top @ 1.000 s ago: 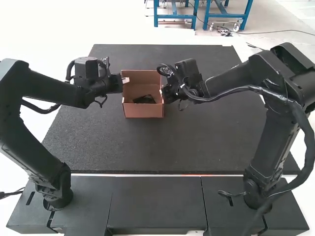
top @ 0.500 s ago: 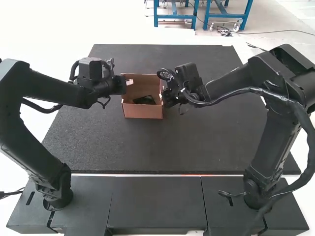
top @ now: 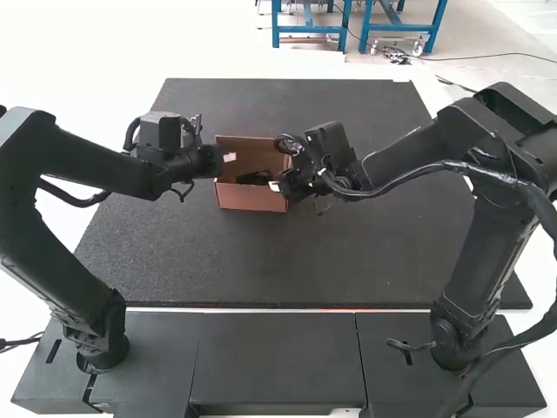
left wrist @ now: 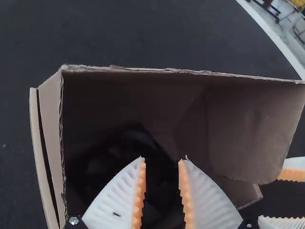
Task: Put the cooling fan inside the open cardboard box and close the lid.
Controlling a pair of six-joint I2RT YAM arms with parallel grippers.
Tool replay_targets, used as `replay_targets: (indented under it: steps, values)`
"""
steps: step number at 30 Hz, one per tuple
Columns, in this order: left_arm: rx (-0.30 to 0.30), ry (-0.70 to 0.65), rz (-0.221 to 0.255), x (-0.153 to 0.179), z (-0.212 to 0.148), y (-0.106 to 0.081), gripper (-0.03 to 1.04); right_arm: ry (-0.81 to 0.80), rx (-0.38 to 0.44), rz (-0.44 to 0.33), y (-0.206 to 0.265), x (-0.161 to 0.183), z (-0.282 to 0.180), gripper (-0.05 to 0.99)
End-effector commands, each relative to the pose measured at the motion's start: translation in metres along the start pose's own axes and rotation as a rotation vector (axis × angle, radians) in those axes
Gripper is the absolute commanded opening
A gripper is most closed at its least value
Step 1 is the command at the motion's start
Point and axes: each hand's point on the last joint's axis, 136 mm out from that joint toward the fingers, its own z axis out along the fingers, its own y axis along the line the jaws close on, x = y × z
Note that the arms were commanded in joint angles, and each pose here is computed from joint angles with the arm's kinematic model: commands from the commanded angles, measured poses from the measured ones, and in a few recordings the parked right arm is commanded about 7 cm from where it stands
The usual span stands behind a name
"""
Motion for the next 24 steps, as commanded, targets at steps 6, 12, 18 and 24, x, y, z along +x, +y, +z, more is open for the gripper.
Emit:
replay_targets:
  steps: [6,12,18,24]
  values:
    - [0.049,-0.072,0.019,-0.032,-0.019,-0.021,0.48,-0.073,-0.007,-0.003,0.006,-0.025,-0.016,0.78]
    - [0.098,-0.114,0.032,-0.065,-0.036,-0.042,0.51,-0.107,0.003,-0.013,0.006,-0.037,-0.037,0.89]
    - [0.132,-0.202,0.053,-0.112,-0.049,-0.063,0.51,-0.096,-0.008,-0.021,0.012,-0.035,-0.061,0.9]
    - [0.138,-0.21,0.045,-0.117,-0.018,-0.059,0.51,-0.091,-0.065,-0.043,0.035,-0.039,-0.076,0.9]
